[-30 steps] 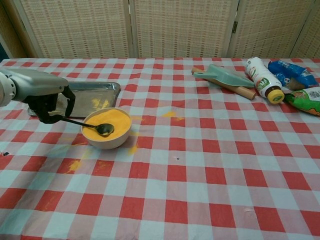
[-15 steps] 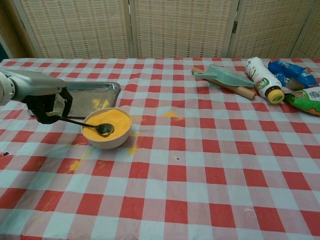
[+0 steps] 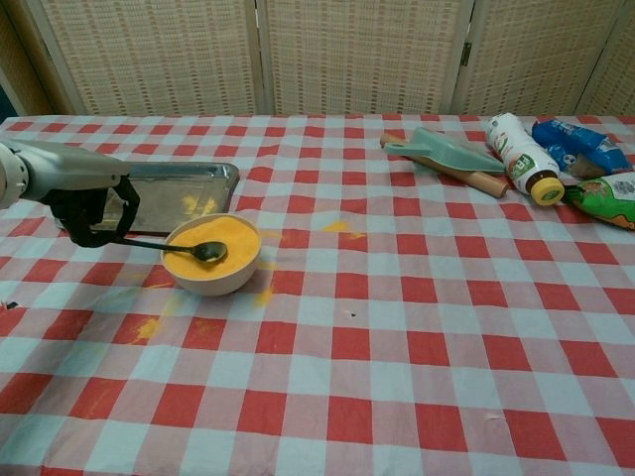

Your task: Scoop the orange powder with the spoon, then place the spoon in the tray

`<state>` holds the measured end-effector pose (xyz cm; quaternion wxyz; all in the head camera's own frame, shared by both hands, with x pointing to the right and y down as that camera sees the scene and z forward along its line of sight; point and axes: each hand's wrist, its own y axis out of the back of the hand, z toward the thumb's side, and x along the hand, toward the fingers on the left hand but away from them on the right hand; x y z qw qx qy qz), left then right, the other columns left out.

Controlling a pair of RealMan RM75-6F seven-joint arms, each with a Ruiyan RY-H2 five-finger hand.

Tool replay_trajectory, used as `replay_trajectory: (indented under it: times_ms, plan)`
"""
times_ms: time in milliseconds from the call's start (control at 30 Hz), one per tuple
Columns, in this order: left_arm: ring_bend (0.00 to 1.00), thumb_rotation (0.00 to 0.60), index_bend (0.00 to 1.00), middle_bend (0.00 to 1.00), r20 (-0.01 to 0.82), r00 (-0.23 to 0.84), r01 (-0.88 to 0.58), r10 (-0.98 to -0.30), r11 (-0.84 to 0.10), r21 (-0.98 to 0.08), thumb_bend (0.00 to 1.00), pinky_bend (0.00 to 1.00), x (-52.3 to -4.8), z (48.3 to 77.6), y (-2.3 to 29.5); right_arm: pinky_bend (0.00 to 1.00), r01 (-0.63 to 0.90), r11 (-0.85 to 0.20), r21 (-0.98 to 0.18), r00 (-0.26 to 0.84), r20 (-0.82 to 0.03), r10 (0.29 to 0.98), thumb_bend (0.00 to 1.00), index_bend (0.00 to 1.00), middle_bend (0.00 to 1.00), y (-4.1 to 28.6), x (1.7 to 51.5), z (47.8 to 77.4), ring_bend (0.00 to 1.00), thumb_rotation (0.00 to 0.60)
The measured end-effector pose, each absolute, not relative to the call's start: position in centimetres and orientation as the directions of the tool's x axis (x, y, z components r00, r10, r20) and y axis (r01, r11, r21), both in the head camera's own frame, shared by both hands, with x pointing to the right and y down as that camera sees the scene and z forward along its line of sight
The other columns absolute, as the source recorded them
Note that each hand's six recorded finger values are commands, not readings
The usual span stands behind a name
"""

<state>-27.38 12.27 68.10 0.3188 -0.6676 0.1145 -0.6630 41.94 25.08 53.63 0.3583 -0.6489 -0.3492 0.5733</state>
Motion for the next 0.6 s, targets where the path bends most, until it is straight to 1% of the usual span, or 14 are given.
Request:
replay_trajectory:
  times_ms: [133, 233, 367, 600]
  plan:
    - [1.0, 0.6, 0.42, 1.0, 0.815, 0.095, 0.258, -0.572, -0.777, -0.575, 0.46, 1.0, -27.37, 68.09, 12.25, 0.0, 0.043, -0.498, -0.866, 0.099, -0.493, 0.865, 0.19, 0.0, 0.0, 25.07, 41.93, 53.63, 0.0, 0.6]
    - [1.0, 0.6, 0.4, 1.0, 0.817, 0.098, 0.249, -0.568, -0.781, -0.572, 0.46, 1.0, -27.34, 68.06, 12.21, 0.0, 0.043, -0.498, -0.866, 0.097, -0.493, 0.865, 0.19, 0.0, 0.0, 25.06, 41.97, 53.63, 0.0, 0.6]
    - [1.0, 0.6, 0.41, 1.0, 0.824, 0.101, 0.23, -0.557, -0.793, -0.565, 0.46, 1.0, -27.31, 68.01, 12.18, 0.0, 0.042, -0.499, -0.866, 0.095, -0.494, 0.864, 0.19, 0.0, 0.0, 25.03, 42.0, 53.69, 0.0, 0.6]
    - [1.0, 0.6, 0.45, 1.0, 0.843, 0.103, 0.179, -0.529, -0.823, -0.539, 0.46, 1.0, -27.44, 67.86, 11.89, 0.0, 0.041, -0.499, -0.866, 0.093, -0.494, 0.865, 0.19, 0.0, 0.0, 25.01, 42.03, 53.72, 0.0, 0.6]
